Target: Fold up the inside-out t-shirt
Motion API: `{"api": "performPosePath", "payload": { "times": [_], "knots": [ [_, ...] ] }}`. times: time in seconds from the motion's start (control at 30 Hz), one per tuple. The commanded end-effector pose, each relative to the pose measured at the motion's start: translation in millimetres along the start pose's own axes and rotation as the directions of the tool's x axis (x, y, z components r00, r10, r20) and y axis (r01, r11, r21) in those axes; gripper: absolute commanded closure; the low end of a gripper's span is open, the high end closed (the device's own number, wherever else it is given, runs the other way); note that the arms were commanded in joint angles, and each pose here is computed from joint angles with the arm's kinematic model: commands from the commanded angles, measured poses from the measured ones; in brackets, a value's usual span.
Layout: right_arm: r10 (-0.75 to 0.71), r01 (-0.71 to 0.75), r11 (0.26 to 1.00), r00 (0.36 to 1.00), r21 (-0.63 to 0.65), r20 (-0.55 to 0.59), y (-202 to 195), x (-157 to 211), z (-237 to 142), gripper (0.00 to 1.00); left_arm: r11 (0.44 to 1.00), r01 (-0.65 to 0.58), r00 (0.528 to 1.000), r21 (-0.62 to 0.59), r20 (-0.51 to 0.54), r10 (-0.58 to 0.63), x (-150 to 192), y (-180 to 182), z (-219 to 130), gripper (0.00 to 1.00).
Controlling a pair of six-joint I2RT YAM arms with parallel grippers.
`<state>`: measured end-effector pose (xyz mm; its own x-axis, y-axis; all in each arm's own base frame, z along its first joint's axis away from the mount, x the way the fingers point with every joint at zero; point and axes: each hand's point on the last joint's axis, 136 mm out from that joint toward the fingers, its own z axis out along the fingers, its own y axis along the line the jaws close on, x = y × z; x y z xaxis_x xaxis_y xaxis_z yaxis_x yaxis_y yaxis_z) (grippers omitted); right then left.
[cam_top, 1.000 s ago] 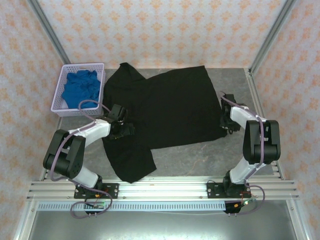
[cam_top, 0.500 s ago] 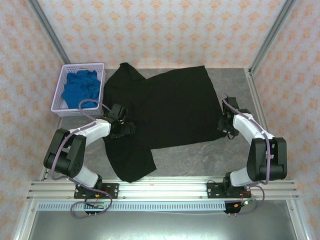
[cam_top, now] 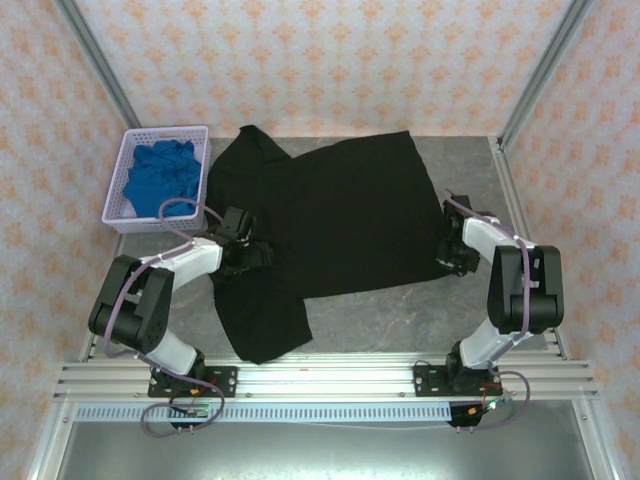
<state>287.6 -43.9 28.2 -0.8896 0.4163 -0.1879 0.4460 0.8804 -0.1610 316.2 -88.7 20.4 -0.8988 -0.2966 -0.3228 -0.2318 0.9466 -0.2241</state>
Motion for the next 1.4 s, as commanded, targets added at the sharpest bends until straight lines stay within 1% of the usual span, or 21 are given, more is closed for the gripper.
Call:
{"api": "performPosePath", "payload": {
  "times": [0.0, 0.07, 0.27, 0.4, 0.5, 0.57, 0.7, 0.77, 0.9, 1.0, 1.1, 1.23, 1.37],
  "knots": [
    [-0.016, 0.014, 0.993, 1.0, 0.117, 0.016, -21, -8, -5, 0.83, 0.998, 0.013, 0.994, -0.062, -0.106, -0.019, 31, 22, 18, 0.22],
    [-0.022, 0.018, 0.988, 0.999, 0.154, 0.027, -27, -12, -9, 0.84, 0.997, 0.008, 0.993, -0.072, -0.113, -0.016, 35, 25, 21, 0.22],
    [-0.044, 0.027, 0.962, 0.997, 0.27, 0.059, -45, -26, -19, 0.85, 0.996, 0.012, 0.993, -0.088, -0.115, -0.022, 41, 32, 23, 0.22],
    [-0.05, 0.027, 0.955, 0.996, 0.297, 0.069, -48, -32, -22, 0.86, 0.996, 0.014, 0.993, -0.085, -0.115, -0.024, 41, 33, 23, 0.22],
    [-0.051, 0.028, 0.957, 0.996, 0.287, 0.072, -48, -31, -26, 0.86, 0.997, 0.014, 0.993, -0.078, -0.117, -0.023, 40, 31, 23, 0.22],
    [-0.035, 0.022, 0.974, 0.998, 0.225, 0.052, -42, -21, -27, 0.83, 0.997, 0.014, 0.993, -0.071, -0.117, -0.023, 40, 30, 23, 0.22],
    [0.031, -0.032, 0.998, 0.999, 0.048, 0.014, -23, 4, -28, 0.73, 0.998, 0.02, 0.993, -0.055, -0.112, -0.026, 38, 26, 19, 0.22],
    [0.092, -0.093, 0.995, 0.996, -0.046, -0.006, -17, 12, -27, 0.66, 0.999, 0.028, 0.994, -0.034, -0.104, -0.031, 35, 21, 16, 0.22],
    [0.186, -0.191, 0.969, 0.981, -0.154, -0.051, -15, 17, -22, 0.62, 0.999, 0.03, 0.997, 0.017, -0.065, -0.029, 18, 5, 5, 0.21],
    [0.236, -0.246, 0.947, 0.969, -0.208, -0.074, -12, 18, -15, 0.61, 0.999, 0.023, 0.999, 0.04, -0.037, -0.022, 6, -4, -4, 0.2],
    [0.269, -0.284, 0.926, 0.959, -0.249, -0.09, -6, 15, -6, 0.59, 0.999, 0.017, 1.0, 0.05, -0.023, -0.016, 2, -8, -9, 0.2],
    [0.267, -0.285, 0.917, 0.958, -0.28, -0.1, 1, 11, -2, 0.58, 0.999, 0.013, 1.0, 0.046, -0.029, -0.012, 5, -8, -9, 0.2],
    [0.253, -0.268, 0.928, 0.963, -0.26, -0.092, -2, 12, 2, 0.58, 0.999, 0.01, 0.999, 0.044, -0.033, -0.009, 6, -8, -8, 0.2]
  ]
}}
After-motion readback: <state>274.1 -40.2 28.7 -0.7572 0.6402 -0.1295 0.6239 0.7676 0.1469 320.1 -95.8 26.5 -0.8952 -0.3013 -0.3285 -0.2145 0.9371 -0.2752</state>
